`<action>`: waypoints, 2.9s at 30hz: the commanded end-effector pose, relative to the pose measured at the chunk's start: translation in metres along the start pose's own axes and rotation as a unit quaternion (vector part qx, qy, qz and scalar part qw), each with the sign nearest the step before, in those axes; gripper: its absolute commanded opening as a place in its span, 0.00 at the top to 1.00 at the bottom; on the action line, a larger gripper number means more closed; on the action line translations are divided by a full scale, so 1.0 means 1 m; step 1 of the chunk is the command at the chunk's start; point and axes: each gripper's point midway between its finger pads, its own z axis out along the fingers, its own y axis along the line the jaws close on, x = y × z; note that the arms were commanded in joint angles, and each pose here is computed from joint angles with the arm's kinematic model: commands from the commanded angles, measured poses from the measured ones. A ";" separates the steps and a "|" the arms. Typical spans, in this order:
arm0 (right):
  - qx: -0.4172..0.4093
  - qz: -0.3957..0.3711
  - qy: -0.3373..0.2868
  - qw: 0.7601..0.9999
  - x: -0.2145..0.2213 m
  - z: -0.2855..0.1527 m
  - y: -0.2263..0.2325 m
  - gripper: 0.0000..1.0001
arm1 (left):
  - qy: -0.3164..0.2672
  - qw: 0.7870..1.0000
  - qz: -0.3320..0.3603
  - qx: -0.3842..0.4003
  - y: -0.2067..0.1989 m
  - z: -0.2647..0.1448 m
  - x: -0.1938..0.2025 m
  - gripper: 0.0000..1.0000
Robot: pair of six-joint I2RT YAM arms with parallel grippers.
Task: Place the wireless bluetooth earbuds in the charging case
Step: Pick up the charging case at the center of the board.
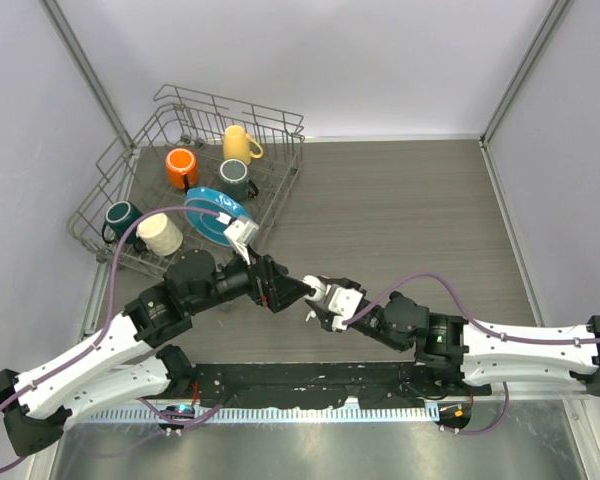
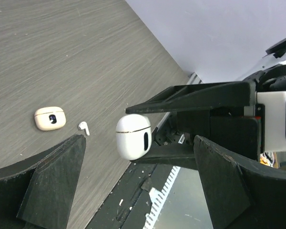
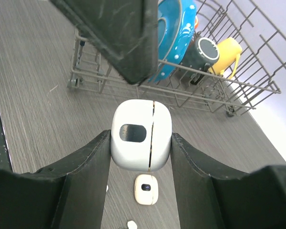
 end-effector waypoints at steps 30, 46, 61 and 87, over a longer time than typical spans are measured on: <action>0.020 0.022 -0.097 0.995 -0.046 -0.018 -0.019 0.99 | 0.055 0.991 -0.023 0.116 -0.037 0.031 0.015 0.40; 0.026 0.057 -0.107 0.992 -0.053 -0.019 -0.022 0.27 | 0.058 0.993 -0.004 0.103 -0.029 0.035 0.020 1.00; 0.208 0.492 -0.010 0.845 -0.054 -0.048 -0.085 0.10 | -0.234 0.959 0.150 0.056 0.002 -0.036 -0.043 1.00; -0.148 0.810 -0.087 0.561 -0.101 0.006 -0.026 0.10 | -0.241 0.923 0.271 0.126 -0.009 -0.025 -0.020 1.00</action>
